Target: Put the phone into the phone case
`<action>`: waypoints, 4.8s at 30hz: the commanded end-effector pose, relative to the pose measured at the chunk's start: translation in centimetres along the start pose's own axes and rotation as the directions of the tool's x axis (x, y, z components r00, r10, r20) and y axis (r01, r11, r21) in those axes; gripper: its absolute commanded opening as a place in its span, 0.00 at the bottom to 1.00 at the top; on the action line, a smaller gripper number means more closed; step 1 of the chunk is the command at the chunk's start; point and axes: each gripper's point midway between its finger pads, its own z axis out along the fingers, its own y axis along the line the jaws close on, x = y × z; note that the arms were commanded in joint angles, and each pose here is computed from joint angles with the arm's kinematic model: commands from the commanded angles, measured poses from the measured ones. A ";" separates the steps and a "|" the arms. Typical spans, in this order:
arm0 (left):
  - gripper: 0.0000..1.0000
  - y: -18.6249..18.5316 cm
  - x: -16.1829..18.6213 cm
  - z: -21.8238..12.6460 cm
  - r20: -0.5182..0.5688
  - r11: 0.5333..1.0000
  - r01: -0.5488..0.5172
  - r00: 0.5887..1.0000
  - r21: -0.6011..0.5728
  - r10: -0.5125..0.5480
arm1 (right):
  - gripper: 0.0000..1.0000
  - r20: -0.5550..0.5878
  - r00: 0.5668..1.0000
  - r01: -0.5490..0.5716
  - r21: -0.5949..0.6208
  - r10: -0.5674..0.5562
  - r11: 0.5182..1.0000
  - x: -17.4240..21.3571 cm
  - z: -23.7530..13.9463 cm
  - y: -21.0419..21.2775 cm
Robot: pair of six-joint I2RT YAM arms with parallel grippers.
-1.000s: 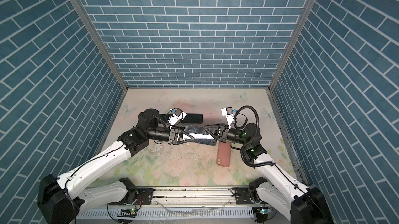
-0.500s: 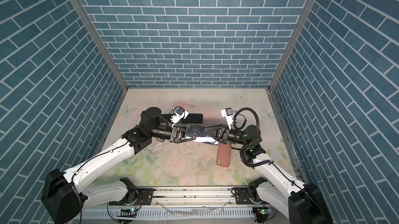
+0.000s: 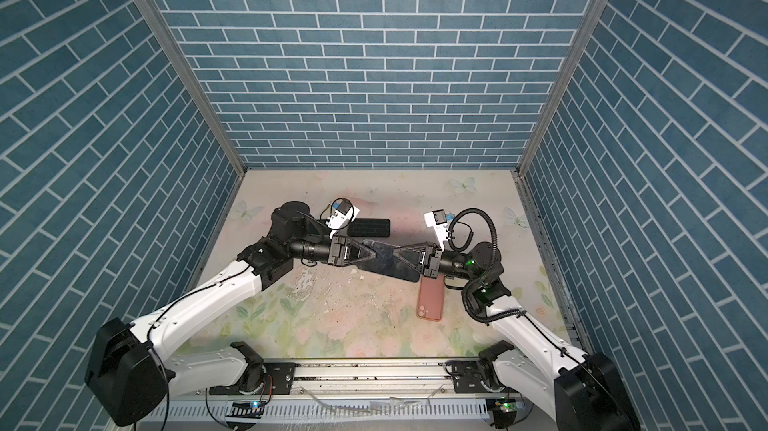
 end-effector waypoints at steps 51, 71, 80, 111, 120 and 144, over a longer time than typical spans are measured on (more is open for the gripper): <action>0.75 22.3 -0.1 21.9 -0.693 0.455 -0.737 0.655 -0.499 0.301 | 0.00 0.245 0.917 -0.258 0.966 -0.314 -0.002 1.5 -26.6 -3.6; 0.61 25.9 3.2 22.9 -0.763 0.500 -0.755 0.596 -0.425 0.251 | 0.00 0.228 0.915 -0.245 0.969 -0.333 -0.010 1.4 -26.8 -3.5; 0.29 26.0 3.8 22.9 -0.757 0.518 -0.738 0.609 -0.432 0.237 | 0.00 0.230 0.915 -0.248 0.969 -0.333 -0.012 1.5 -26.9 -3.5; 0.08 23.4 7.5 -1.5 0.042 0.150 0.066 0.987 -0.986 -0.157 | 0.00 0.175 0.976 -0.074 0.830 -0.133 0.553 -0.4 -12.9 -5.8; 0.09 25.7 8.4 -2.9 0.171 0.162 0.202 0.967 -0.966 -0.190 | 0.00 0.198 0.980 -0.127 0.751 -0.037 0.648 0.5 -10.6 -6.9; 0.35 24.5 5.7 -3.5 0.199 0.324 0.230 0.972 -0.918 -0.127 | 0.00 0.170 0.979 -0.201 0.725 0.112 0.659 2.8 -8.1 -10.0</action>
